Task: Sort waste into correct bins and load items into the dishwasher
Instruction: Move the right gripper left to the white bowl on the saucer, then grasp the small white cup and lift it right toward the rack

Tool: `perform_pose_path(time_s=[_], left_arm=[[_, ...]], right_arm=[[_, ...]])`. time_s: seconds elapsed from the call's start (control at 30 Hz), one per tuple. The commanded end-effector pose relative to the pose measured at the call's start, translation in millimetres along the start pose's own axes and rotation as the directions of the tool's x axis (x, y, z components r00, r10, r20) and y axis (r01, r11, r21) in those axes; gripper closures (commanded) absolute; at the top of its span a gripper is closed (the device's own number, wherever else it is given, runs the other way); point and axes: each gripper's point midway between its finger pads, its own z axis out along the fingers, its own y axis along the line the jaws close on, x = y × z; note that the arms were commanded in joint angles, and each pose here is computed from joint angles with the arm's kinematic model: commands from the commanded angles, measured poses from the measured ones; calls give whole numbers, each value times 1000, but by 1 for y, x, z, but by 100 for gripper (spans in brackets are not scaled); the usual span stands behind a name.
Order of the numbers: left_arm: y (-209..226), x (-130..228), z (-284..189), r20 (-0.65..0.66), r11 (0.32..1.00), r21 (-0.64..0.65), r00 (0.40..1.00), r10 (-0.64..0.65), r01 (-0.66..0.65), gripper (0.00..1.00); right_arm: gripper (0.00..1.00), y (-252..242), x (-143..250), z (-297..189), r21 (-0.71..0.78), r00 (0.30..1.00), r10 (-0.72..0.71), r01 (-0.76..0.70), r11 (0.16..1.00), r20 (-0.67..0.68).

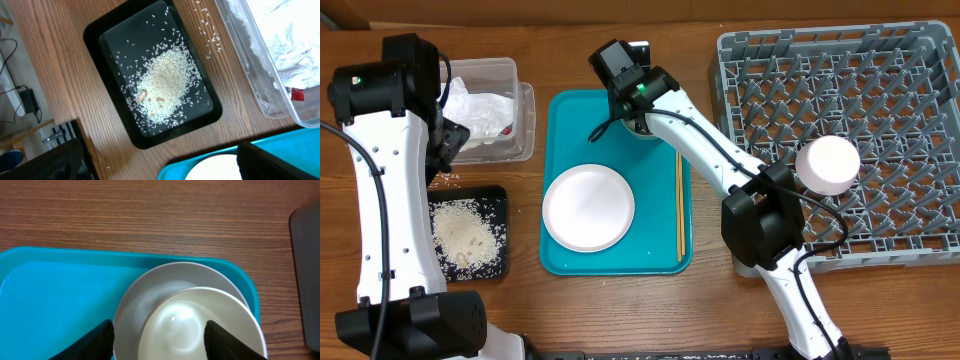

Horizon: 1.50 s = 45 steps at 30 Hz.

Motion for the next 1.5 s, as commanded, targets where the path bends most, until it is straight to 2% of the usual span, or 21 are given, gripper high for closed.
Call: perform_pose_path(time_s=[0.0, 0.2, 0.3, 0.37, 0.73, 0.87, 1.1, 1.3, 1.47], left_arm=[[3, -3, -8, 19, 999, 22, 999, -32, 31, 0], [3, -3, -8, 20, 999, 22, 999, -32, 31, 0], [2, -3, -8, 19, 999, 23, 999, -31, 30, 0], [2, -3, -8, 20, 999, 23, 999, -31, 30, 0], [2, -3, -9, 20, 999, 25, 999, -30, 30, 0], [2, -3, -9, 21, 999, 25, 999, -30, 30, 0], [2, -4, -8, 20, 999, 24, 999, -33, 33, 0], [2, -3, -9, 21, 999, 25, 999, -30, 30, 0], [2, -3, -9, 21, 999, 25, 999, -30, 30, 0]], right_arm=[[46, 2, 6, 6, -1, 1000, 2, -2, 1000, -15], [57, 8, 9, 3, -6, 1000, -8, 8, 1000, -15], [70, 7, 9, 3, -5, 1000, -9, 9, 1000, -17], [76, 7, 9, 3, -4, 1000, -10, 9, 1000, -19], [92, 9, 8, -8, -28, 999, -10, 9, 1000, -34], [96, 10, -2, -24, -49, 1000, -3, 1, 999, -30], [96, -14, -26, -62, -39, 999, 27, -28, 999, -20], [96, -69, -47, -107, 4, 995, 90, -90, 996, -35], [96, -124, -54, -144, -76, 971, 206, -217, 973, -124]])
